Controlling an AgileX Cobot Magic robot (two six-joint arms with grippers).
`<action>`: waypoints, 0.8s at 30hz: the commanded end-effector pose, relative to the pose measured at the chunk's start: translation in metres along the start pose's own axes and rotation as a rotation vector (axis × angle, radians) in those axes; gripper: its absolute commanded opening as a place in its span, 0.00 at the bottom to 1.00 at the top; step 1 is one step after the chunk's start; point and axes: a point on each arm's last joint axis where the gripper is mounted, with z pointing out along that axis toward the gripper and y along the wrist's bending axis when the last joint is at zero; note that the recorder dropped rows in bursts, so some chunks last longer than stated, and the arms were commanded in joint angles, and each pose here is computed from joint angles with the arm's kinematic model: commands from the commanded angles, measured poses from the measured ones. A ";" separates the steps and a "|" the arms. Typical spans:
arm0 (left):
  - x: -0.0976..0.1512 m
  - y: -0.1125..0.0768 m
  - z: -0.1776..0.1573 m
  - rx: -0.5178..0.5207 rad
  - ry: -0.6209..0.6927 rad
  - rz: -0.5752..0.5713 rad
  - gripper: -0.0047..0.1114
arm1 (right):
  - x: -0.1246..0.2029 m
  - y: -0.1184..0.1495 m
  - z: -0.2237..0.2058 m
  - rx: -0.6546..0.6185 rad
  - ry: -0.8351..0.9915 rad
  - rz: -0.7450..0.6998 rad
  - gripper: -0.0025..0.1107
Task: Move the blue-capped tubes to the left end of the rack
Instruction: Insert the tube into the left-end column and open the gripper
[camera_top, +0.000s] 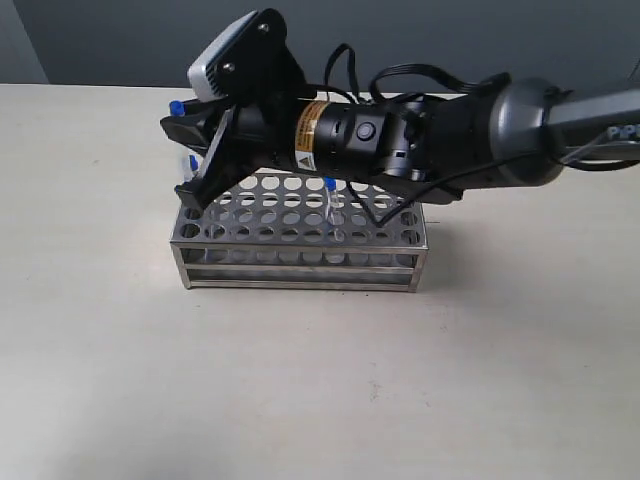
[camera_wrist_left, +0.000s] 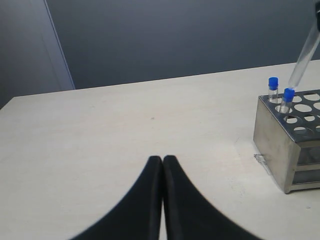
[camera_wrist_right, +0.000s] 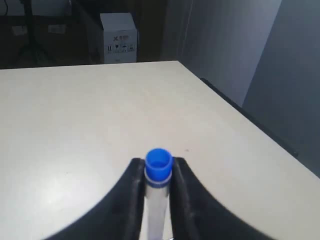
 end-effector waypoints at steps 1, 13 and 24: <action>-0.002 0.000 -0.001 0.003 -0.012 -0.001 0.05 | 0.011 -0.002 0.011 0.005 0.034 0.057 0.03; -0.002 0.000 -0.001 0.003 -0.012 -0.001 0.05 | -0.001 0.012 0.010 -0.045 0.036 -0.001 0.03; -0.002 0.000 -0.001 0.003 -0.012 -0.001 0.05 | -0.013 0.024 0.005 -0.050 0.089 -0.066 0.03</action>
